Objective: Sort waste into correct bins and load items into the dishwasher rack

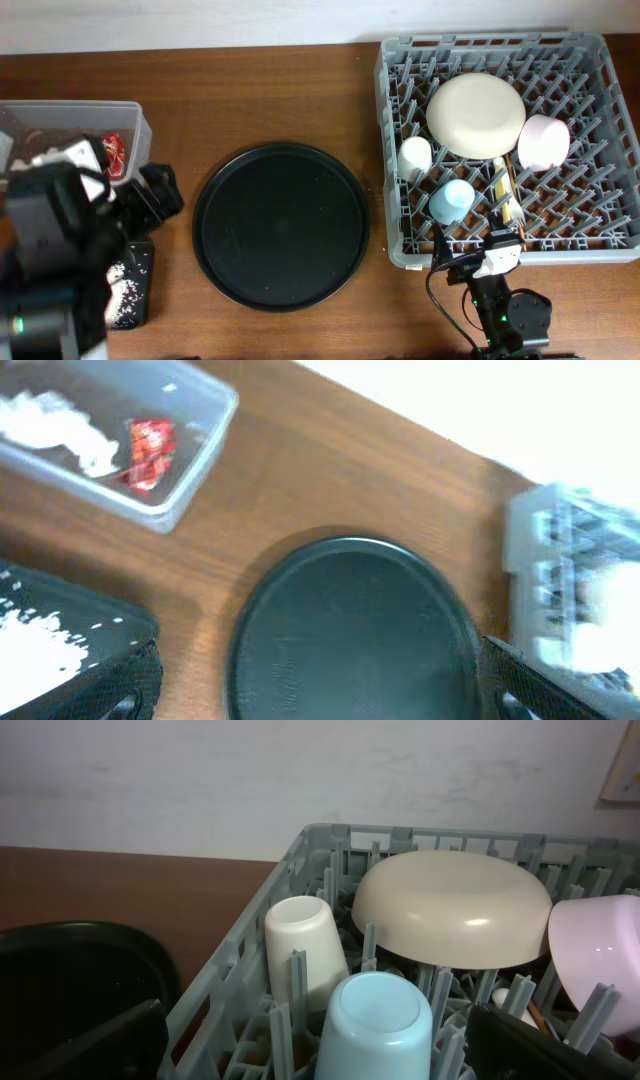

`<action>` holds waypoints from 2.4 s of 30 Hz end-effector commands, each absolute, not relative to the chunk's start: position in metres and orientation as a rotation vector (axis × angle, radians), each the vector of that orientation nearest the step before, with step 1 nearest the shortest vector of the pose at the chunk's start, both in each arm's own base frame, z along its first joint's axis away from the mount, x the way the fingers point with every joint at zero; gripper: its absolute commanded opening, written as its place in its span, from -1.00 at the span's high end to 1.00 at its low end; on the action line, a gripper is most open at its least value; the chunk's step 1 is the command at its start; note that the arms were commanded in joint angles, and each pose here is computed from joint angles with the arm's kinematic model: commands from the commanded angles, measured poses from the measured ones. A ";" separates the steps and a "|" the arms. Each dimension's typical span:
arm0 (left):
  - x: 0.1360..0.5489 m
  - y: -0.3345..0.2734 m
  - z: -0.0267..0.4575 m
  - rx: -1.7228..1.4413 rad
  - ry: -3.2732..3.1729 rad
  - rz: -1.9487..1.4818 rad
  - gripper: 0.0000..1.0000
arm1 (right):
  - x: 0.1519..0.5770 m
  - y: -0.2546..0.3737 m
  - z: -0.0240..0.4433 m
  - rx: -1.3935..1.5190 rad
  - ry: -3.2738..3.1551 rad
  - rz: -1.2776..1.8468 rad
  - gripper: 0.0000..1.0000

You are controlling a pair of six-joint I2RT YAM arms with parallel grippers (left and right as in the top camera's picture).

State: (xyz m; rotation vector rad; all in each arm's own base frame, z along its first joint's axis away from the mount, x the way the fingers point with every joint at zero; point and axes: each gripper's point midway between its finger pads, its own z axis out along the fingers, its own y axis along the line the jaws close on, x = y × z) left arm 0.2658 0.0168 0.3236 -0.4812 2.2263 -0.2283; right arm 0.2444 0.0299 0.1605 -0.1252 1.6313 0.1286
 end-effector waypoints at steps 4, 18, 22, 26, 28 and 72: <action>0.211 -0.021 0.376 -0.274 2.035 -0.335 -0.99 | 0.244 0.030 0.159 -0.125 1.633 0.124 -0.97; 0.199 -0.029 0.301 -0.202 1.905 -0.351 -0.99 | 0.244 0.030 0.159 -0.125 1.633 0.124 -0.97; 0.226 -0.029 0.280 -0.184 1.724 -0.365 -0.99 | 0.244 0.030 0.159 -0.125 1.633 0.124 -0.97; 0.234 -0.030 0.264 -0.159 1.551 -0.384 -0.99 | 0.244 0.030 0.159 -0.125 1.633 0.124 -0.97; 0.235 -0.030 0.254 -0.147 1.486 -0.387 -0.99 | 0.244 0.030 0.159 -0.125 1.633 0.124 -0.97; 0.246 0.002 0.157 -0.024 1.647 -0.027 -0.99 | 0.244 0.030 0.159 -0.125 1.633 0.124 -0.97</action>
